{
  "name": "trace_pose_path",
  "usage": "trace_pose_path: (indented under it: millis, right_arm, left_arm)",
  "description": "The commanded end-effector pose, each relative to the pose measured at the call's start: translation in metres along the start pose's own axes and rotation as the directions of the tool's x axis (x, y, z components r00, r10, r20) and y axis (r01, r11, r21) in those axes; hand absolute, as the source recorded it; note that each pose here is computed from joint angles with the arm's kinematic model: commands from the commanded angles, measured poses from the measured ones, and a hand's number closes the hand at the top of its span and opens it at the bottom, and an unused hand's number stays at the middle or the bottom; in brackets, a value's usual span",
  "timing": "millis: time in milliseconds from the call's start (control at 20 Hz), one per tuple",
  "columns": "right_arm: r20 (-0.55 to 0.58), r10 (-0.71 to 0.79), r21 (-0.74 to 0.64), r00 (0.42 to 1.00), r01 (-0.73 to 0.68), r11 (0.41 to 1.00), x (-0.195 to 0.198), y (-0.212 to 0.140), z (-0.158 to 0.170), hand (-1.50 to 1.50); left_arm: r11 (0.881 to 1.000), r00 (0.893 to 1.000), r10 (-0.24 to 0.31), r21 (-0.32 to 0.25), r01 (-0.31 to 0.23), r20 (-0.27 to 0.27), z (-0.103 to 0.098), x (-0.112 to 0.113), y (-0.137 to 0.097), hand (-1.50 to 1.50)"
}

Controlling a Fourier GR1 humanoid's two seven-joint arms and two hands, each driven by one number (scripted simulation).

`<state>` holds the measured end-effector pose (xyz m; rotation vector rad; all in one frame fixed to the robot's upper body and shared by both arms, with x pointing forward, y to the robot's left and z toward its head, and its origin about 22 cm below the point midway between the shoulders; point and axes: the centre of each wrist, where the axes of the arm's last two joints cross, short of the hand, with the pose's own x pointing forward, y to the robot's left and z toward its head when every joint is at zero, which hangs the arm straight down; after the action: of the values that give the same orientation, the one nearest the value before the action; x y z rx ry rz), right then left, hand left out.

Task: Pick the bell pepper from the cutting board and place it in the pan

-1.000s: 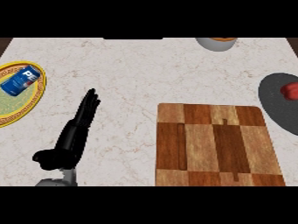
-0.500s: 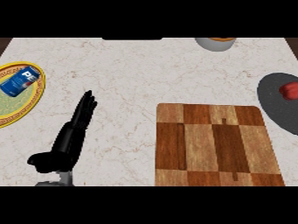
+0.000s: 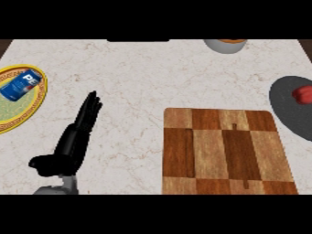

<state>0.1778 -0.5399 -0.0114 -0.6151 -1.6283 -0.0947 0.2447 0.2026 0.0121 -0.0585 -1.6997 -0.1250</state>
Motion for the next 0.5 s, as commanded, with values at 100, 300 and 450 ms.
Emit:
trace_pose_path:
  millis: [100,300,450]
  right_arm:
    - [-0.009,0.041,-0.013,0.999,-0.041,0.999,-0.003,-0.01,0.015,-1.5]
    - [-0.017,0.066,-0.008,0.998,-0.066,0.998,0.014,-0.024,0.021,-1.5]
    - [-0.013,0.089,-0.017,0.996,-0.089,0.996,0.018,-0.003,0.014,-1.5]
  left_arm:
    - [1.0,1.0,0.012,0.0,-0.012,-0.018,-0.02,-0.006,-0.001,0.0]
    - [1.0,1.0,0.001,-0.008,-0.001,-0.012,-0.004,-0.009,0.011,0.0]
    - [1.0,1.0,-0.004,0.002,0.004,0.006,-0.005,0.007,0.011,0.0]
